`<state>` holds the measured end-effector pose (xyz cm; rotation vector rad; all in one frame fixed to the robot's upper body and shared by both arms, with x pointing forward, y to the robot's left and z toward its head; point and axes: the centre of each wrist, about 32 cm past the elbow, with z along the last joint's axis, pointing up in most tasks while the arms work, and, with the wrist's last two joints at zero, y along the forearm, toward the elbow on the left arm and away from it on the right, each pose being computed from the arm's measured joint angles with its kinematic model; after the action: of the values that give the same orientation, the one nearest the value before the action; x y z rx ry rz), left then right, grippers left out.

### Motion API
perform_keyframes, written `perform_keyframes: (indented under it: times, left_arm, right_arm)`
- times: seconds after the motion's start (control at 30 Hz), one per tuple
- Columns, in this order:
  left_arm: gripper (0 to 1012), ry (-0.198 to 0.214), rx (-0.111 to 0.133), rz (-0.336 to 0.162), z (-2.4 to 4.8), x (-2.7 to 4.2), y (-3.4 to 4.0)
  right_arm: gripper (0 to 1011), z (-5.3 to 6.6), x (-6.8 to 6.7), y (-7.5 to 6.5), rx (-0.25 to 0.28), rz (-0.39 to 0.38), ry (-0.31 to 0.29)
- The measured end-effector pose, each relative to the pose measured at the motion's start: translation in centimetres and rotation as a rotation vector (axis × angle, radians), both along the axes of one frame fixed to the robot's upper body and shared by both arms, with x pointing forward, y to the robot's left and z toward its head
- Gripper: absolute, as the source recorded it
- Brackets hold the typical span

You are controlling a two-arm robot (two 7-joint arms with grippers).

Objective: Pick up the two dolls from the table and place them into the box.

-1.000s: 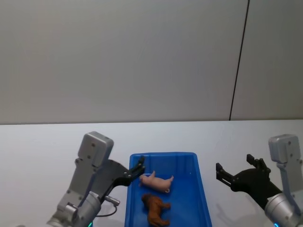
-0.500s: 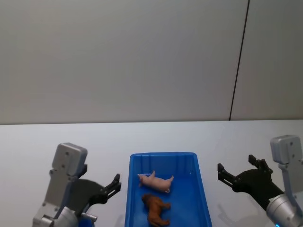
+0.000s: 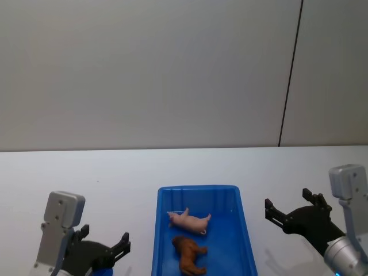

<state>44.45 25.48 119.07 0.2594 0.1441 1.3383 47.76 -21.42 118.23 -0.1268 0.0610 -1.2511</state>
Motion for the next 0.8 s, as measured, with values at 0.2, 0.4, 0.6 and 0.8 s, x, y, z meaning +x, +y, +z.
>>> perform_keyframes:
  times: [0.2,0.4,0.6,0.8]
  left_arm:
    - [1001,0.041,-0.018,0.013,-0.95,-0.05,0.45]
    - [994,0.080,-0.031,0.018,-1.90,0.00,0.79]
    - [860,0.116,-0.033,0.021,-2.65,0.06,1.06]
    - [673,0.144,-0.029,0.024,-3.26,0.12,1.28]
  right_arm:
    - [1001,0.0,0.0,0.0,0.000,-0.001,0.000]
    - [1001,0.0,0.0,0.0,0.000,-0.001,0.000]
    - [1001,0.0,0.0,0.0,0.000,-0.001,0.000]
    - [1001,0.0,0.0,0.0,0.000,-0.001,0.000]
